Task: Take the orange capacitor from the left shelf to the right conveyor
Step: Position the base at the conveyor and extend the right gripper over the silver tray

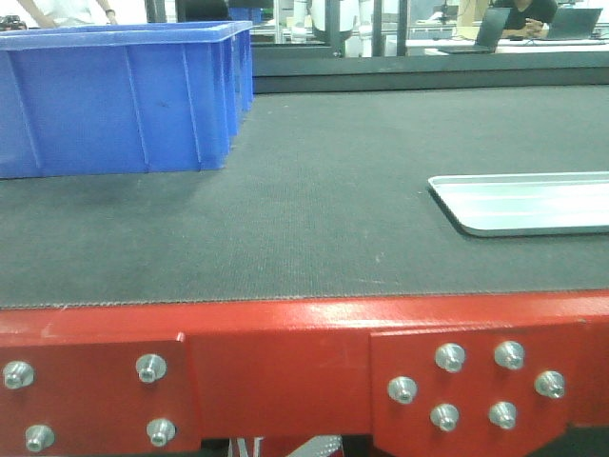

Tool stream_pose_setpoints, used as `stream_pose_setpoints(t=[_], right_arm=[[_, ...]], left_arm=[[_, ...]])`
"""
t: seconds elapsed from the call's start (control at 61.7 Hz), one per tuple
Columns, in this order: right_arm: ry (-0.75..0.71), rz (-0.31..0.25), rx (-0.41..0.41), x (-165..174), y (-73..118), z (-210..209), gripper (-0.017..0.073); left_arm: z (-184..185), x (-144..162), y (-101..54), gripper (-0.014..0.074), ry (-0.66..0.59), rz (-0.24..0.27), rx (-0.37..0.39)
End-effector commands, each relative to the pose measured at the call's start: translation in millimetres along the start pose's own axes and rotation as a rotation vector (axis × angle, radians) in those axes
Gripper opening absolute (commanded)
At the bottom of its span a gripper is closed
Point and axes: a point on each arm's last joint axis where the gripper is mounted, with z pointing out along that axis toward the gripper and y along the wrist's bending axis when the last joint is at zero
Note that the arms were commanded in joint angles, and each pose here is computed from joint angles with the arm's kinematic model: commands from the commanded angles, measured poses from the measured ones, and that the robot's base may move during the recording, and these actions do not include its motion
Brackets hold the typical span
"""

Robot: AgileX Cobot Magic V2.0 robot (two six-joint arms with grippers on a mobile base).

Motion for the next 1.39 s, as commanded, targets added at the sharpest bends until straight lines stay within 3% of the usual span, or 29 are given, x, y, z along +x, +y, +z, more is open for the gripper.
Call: stream_pose_setpoints(t=[0.0,1.377], right_arm=[[-0.105,-0.013,0.002,-16.3,0.1,-1.1,0.0107],[-0.128,-0.013,0.000,-18.4,0.3,-1.2,0.0107]], left_arm=[[-1.5,-10.3,-0.1,-0.0127,-0.105,-0.003,0.002],[-1.5,-10.3,-0.1,-0.0127,-0.105,-0.003,0.002]])
